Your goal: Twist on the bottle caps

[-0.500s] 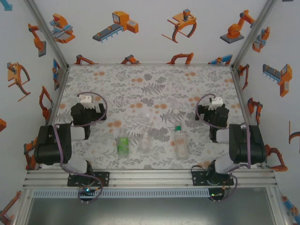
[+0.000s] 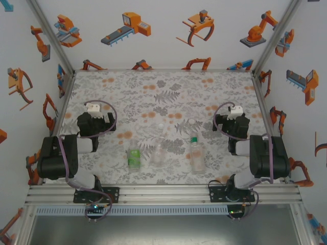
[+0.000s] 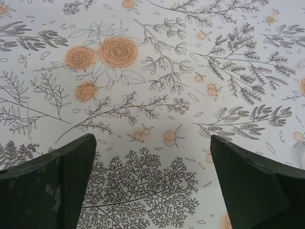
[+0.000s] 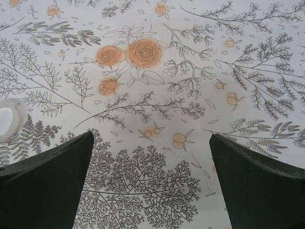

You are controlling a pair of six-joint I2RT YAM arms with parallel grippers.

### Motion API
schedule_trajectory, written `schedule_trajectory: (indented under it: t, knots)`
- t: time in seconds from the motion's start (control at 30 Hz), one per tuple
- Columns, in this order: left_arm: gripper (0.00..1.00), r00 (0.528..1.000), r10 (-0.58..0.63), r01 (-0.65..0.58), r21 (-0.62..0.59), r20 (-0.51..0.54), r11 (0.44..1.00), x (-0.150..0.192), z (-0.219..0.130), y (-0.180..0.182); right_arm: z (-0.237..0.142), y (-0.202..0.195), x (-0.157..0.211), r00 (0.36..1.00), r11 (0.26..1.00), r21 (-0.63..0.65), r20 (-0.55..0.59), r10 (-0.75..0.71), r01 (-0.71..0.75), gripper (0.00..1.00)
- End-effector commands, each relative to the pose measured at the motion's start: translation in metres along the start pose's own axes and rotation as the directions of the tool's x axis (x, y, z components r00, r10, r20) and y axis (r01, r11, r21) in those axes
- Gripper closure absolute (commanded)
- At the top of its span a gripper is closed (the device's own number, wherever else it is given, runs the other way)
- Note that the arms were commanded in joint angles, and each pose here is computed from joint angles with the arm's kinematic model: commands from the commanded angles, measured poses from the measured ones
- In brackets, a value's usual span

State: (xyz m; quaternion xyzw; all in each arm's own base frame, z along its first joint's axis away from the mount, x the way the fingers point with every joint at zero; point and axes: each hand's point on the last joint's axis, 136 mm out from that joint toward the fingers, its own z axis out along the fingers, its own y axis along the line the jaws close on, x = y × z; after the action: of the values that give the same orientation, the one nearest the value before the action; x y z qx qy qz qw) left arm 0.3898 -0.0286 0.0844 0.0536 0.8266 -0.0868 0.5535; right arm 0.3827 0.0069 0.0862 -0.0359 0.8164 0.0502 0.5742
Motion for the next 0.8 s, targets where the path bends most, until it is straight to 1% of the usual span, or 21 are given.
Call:
schedule_trajectory:
  t: [0.0,0.03,0.1,0.17,0.47,0.53,0.6,0.7,0.77]
  knots:
    - [0.03,0.999,0.015,-0.015,0.010,0.031,1.000,-0.007,-0.002,-0.001,0.003,-0.001,-0.008,1.000,1.000,-0.003,0.019,-0.007,0.007,0.01]
    - [0.03,1.000,0.006,-0.006,-0.007,0.028,1.000,-0.007,-0.002,0.002,0.004,-0.006,-0.009,1.000,1.000,0.022,0.019,0.003,-0.003,0.01]
    - [0.03,1.000,-0.020,0.021,-0.080,0.021,0.997,-0.008,0.000,0.015,0.005,-0.019,-0.007,0.999,0.995,0.094,0.005,0.038,-0.038,0.01]
    - [0.03,1.000,-0.026,0.028,-0.097,0.016,0.995,-0.007,0.000,0.017,0.006,-0.023,-0.007,0.999,0.992,0.115,-0.002,0.047,-0.046,0.01]
    - [0.03,1.000,-0.022,0.024,-0.101,0.020,0.995,-0.008,0.000,0.017,0.006,-0.020,-0.008,0.999,0.994,0.101,-0.004,0.038,-0.037,0.01]
    - [0.03,1.000,-0.012,0.012,-0.097,0.008,0.995,-0.011,-0.001,0.014,0.000,-0.022,-0.015,0.999,0.992,0.117,0.018,0.040,-0.042,0.01]
    - [0.03,1.000,-0.003,0.000,-0.103,-0.023,0.995,-0.020,-0.004,0.011,-0.009,-0.030,-0.026,0.998,0.983,0.171,0.026,0.057,-0.060,0.01]
    - [0.03,0.999,0.014,-0.021,-0.146,-0.048,0.989,-0.036,-0.011,0.008,-0.021,-0.023,-0.046,0.998,0.988,0.145,0.024,0.050,-0.053,0.01]
    - [0.03,0.998,0.025,-0.035,-0.188,-0.053,0.982,-0.046,-0.018,0.006,-0.029,-0.021,-0.059,0.995,0.985,0.142,0.026,0.092,-0.094,0.03]
